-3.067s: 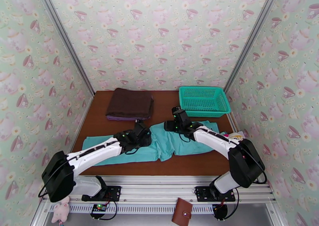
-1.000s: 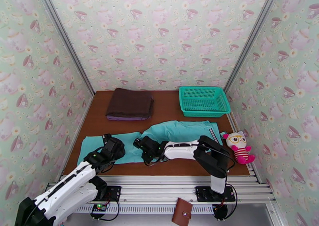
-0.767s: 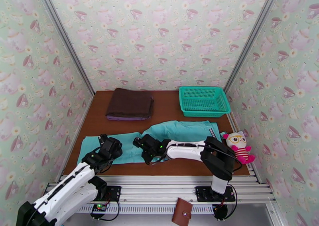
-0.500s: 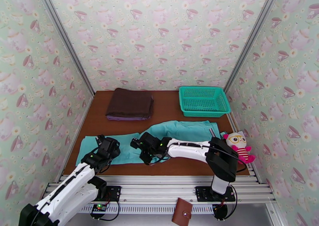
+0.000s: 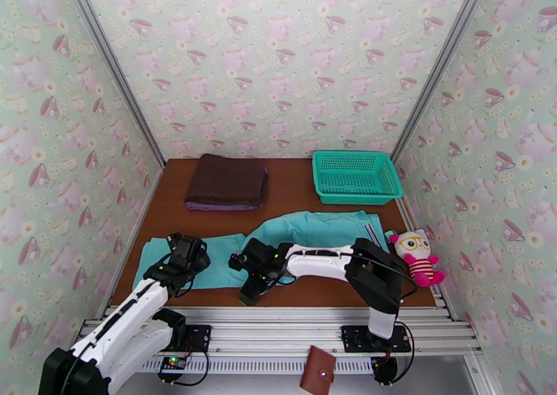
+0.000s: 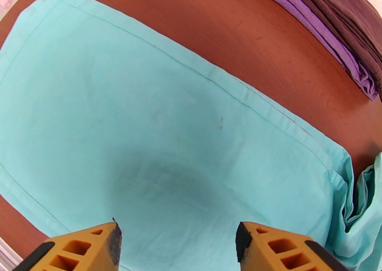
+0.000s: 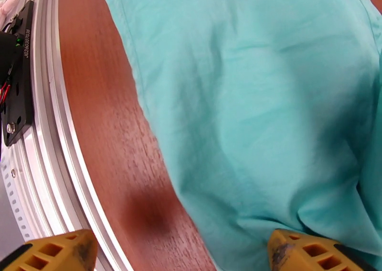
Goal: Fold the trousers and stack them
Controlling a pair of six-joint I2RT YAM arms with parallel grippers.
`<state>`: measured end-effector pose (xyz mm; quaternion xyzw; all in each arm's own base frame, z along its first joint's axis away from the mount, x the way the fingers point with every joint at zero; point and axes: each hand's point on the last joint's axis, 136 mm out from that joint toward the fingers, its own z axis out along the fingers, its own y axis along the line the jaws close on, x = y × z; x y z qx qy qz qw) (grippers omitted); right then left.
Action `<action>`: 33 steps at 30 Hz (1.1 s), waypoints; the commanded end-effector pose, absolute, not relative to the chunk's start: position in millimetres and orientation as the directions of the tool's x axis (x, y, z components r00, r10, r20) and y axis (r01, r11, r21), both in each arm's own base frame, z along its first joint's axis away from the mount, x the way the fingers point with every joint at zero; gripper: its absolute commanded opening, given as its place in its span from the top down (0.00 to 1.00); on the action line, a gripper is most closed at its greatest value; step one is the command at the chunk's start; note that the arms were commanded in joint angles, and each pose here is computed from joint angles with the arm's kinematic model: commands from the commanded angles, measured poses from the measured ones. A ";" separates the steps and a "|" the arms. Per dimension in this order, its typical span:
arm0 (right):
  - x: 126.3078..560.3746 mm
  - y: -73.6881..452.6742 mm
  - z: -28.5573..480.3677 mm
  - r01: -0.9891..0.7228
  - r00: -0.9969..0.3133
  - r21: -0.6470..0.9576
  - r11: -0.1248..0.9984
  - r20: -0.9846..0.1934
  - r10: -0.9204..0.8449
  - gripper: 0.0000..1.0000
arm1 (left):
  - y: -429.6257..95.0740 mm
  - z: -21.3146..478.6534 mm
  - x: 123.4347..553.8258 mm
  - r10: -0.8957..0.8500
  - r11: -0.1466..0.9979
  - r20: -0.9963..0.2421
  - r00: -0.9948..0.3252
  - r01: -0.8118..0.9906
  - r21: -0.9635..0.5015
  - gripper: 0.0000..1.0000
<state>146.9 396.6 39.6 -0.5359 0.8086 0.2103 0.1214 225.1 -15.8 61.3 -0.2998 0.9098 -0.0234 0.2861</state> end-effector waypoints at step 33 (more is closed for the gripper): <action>317.0 251.0 12.4 -0.445 -0.840 -0.004 0.895 -0.346 -0.419 0.01 | 72.5 61.2 274.0 -0.679 0.712 -0.409 -0.610 -0.683 -0.164 0.39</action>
